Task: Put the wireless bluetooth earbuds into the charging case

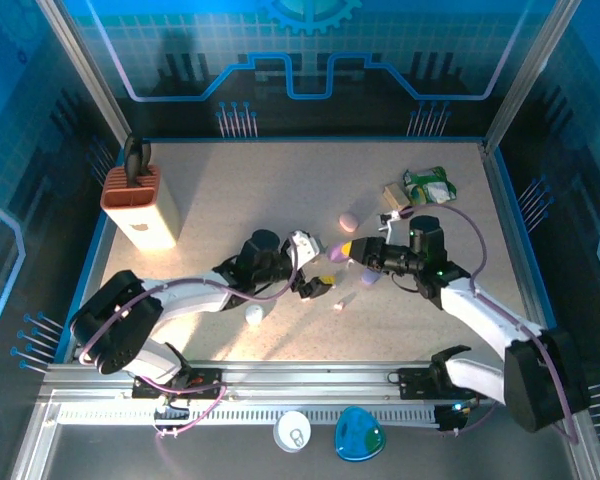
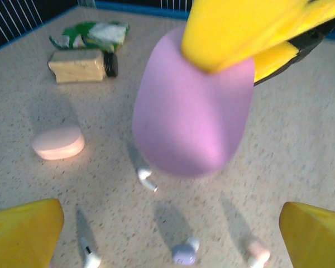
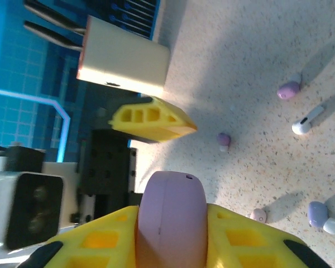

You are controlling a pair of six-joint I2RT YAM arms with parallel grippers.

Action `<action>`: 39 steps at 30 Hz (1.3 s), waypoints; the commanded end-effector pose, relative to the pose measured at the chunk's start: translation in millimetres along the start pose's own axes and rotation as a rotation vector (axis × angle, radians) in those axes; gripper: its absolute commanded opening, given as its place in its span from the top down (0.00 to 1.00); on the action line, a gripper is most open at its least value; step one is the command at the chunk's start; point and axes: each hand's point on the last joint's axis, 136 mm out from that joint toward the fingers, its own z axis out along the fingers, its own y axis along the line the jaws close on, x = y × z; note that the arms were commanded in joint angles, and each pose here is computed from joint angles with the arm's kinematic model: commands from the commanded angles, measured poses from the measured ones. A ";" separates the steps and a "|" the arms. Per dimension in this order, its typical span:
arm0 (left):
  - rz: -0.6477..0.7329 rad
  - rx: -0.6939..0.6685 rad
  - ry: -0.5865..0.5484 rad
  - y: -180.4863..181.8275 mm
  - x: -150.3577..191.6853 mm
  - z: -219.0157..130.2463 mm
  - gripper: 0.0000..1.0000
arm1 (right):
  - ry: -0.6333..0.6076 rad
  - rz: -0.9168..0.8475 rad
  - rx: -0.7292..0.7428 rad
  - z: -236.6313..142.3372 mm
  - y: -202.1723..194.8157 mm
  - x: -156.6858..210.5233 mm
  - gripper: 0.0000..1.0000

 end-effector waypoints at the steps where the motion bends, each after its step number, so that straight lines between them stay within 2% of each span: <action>1: -0.037 0.047 -0.309 -7.8 -58.8 -12.9 0.01 | -0.027 0.027 -0.045 -16.0 9.0 -3.0 0.74; 7: -0.074 0.100 -0.475 -11.5 -74.3 -12.9 0.01 | -0.079 0.060 -0.159 -33.4 35.7 -10.5 0.88; 8: -0.072 0.108 -0.476 -12.1 -73.9 -10.1 0.01 | -0.082 0.071 -0.177 -34.7 39.2 -10.8 0.89; 15: -0.029 0.163 -0.497 -17.3 -86.5 0.6 0.01 | -0.087 0.204 -0.274 -38.1 47.6 -16.1 0.84; 23: -0.035 0.184 -0.521 -11.8 -100.7 17.4 0.09 | -0.074 0.336 -0.419 -37.4 52.1 -25.2 0.80; 26: -0.024 0.200 -0.520 -13.6 -101.1 22.4 0.10 | -0.085 0.363 -0.438 -36.4 46.4 -25.3 0.81; 29: -0.017 0.202 -0.518 -13.9 -100.3 23.4 0.15 | -0.092 0.365 -0.452 -36.6 46.1 -26.8 0.84; 39: -0.019 0.199 -0.525 -13.2 -103.4 22.8 0.20 | -0.110 0.321 -0.434 -41.7 51.8 -25.6 0.89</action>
